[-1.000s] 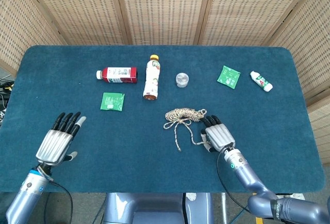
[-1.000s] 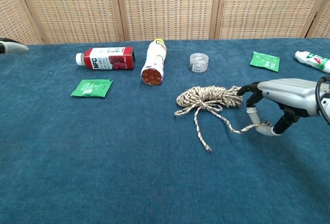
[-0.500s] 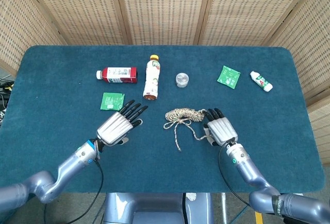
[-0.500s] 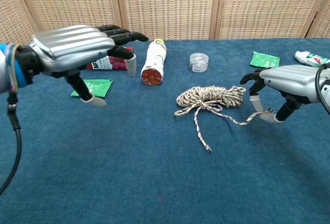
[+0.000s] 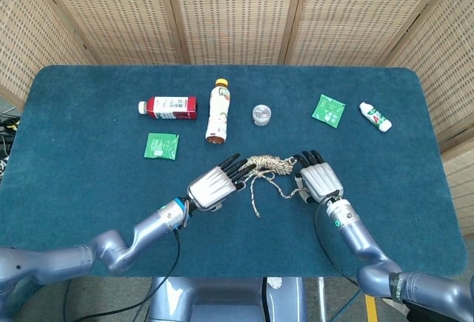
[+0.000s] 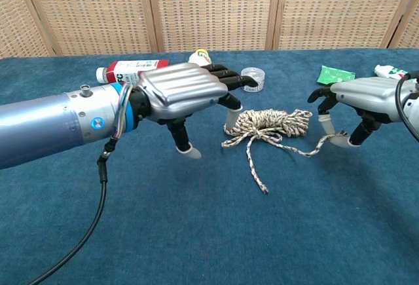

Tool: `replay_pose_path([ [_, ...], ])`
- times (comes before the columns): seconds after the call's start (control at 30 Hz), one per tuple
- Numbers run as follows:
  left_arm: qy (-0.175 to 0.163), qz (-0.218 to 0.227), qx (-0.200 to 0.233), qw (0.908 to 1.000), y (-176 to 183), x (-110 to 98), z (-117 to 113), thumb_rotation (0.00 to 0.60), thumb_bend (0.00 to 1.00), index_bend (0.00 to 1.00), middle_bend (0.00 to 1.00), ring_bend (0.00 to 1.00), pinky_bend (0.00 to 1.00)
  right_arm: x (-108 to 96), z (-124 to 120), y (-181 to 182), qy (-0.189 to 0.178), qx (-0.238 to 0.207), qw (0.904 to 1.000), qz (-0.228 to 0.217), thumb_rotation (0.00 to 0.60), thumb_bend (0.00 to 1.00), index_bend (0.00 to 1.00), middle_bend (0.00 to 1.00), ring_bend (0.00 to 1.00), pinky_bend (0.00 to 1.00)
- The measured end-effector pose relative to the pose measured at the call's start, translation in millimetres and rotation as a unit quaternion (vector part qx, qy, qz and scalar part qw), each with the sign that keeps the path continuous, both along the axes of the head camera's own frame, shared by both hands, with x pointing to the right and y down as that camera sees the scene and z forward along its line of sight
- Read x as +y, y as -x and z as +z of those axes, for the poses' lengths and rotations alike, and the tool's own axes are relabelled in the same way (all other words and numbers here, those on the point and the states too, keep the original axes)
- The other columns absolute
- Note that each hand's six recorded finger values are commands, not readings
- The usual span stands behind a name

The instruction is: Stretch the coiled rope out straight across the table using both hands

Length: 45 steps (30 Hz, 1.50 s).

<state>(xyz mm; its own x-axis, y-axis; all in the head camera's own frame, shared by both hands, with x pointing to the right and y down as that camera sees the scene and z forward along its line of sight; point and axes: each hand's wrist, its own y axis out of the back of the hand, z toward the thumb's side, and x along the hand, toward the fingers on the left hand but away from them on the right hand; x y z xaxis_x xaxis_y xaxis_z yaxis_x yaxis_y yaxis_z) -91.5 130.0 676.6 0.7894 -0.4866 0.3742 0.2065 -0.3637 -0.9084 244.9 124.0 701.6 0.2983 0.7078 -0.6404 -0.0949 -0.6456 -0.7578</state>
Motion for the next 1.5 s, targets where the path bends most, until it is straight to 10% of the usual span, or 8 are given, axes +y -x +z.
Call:
replay_pose_path([
  [1.5, 0.016, 0.043, -0.043, 0.9980, -83, 37, 42, 0.600, 0.30, 0.45, 0.00, 0.00, 0.00, -12, 10, -27, -0.003, -0.004, 1.0000, 0.009, 0.600, 0.51, 0.70, 0.11, 0.00, 0.00],
])
